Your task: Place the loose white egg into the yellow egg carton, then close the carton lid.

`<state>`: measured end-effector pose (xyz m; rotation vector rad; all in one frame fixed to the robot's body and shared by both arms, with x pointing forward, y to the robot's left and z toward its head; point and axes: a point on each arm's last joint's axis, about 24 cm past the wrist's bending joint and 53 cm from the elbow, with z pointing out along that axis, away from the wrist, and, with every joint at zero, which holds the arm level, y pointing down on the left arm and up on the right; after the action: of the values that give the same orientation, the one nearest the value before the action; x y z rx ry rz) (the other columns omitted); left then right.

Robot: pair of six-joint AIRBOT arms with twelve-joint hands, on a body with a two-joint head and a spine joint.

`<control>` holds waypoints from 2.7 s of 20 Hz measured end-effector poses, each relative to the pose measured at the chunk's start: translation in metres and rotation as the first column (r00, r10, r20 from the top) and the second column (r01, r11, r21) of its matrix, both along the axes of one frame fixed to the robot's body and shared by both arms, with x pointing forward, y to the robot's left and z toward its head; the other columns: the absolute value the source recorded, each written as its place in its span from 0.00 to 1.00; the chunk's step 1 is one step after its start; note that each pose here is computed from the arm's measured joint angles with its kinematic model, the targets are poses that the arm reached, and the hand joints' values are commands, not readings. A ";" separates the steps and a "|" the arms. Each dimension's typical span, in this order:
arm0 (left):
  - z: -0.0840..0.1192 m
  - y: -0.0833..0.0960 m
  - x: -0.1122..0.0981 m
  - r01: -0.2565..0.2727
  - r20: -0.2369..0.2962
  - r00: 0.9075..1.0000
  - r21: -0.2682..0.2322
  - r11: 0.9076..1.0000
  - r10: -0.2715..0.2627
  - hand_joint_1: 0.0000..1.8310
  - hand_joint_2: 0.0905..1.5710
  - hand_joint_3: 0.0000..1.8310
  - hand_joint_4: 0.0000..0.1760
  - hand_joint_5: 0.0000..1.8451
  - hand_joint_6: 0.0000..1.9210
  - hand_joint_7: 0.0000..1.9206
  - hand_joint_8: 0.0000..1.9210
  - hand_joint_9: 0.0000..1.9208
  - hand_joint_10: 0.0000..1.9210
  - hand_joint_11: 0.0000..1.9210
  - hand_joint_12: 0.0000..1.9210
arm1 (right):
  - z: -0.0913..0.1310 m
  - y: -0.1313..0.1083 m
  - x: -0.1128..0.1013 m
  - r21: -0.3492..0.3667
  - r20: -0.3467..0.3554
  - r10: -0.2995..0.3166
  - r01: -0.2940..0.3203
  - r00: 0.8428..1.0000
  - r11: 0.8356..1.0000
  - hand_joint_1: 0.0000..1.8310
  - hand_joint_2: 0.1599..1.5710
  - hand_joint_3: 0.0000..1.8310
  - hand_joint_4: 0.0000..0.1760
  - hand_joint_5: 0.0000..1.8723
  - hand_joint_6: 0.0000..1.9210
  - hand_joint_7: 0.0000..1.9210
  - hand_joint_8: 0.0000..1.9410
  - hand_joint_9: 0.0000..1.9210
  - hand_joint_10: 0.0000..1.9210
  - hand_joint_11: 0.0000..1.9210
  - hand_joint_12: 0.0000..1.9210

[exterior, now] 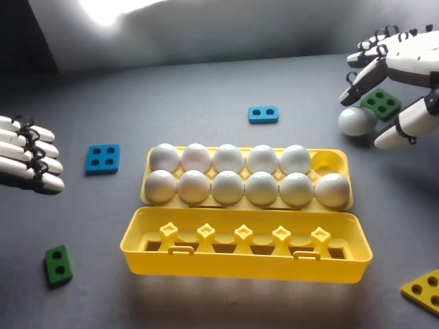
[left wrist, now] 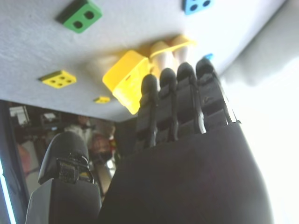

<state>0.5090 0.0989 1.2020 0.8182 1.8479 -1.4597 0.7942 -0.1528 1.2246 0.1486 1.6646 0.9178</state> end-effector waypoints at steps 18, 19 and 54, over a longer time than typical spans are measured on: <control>-0.016 -0.007 -0.021 0.097 -0.121 0.988 0.008 0.995 -0.095 0.00 0.74 0.00 0.00 0.11 0.00 0.08 0.00 0.03 0.00 0.00 0.00 | -0.011 0.002 0.010 0.052 -0.006 0.001 -0.001 1.000 0.999 0.50 0.51 0.00 1.00 0.32 0.01 0.05 0.01 0.00 0.00 0.00 0.00; -0.015 -0.007 -0.021 0.097 -0.122 0.988 0.006 0.995 -0.095 0.00 0.74 0.00 0.00 0.11 0.00 0.08 0.00 0.03 0.00 0.00 0.00 | -0.011 0.004 0.010 0.053 -0.005 0.004 -0.004 1.000 0.999 0.51 0.50 0.00 1.00 0.33 0.01 0.05 0.01 0.00 0.00 0.00 0.00; -0.018 -0.006 -0.032 0.148 -0.084 0.986 0.022 0.989 -0.146 0.00 0.74 0.00 0.00 0.12 0.00 0.09 0.00 0.05 0.00 0.00 0.00 | -0.018 0.004 0.015 0.096 -0.013 0.000 0.001 1.000 0.995 0.64 0.59 0.00 0.00 0.70 0.21 0.09 0.00 0.00 0.00 0.00 0.00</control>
<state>0.4775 0.0926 1.1837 0.9382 1.9072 -1.5834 0.8090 -0.1487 1.2065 0.2208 1.6324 0.9992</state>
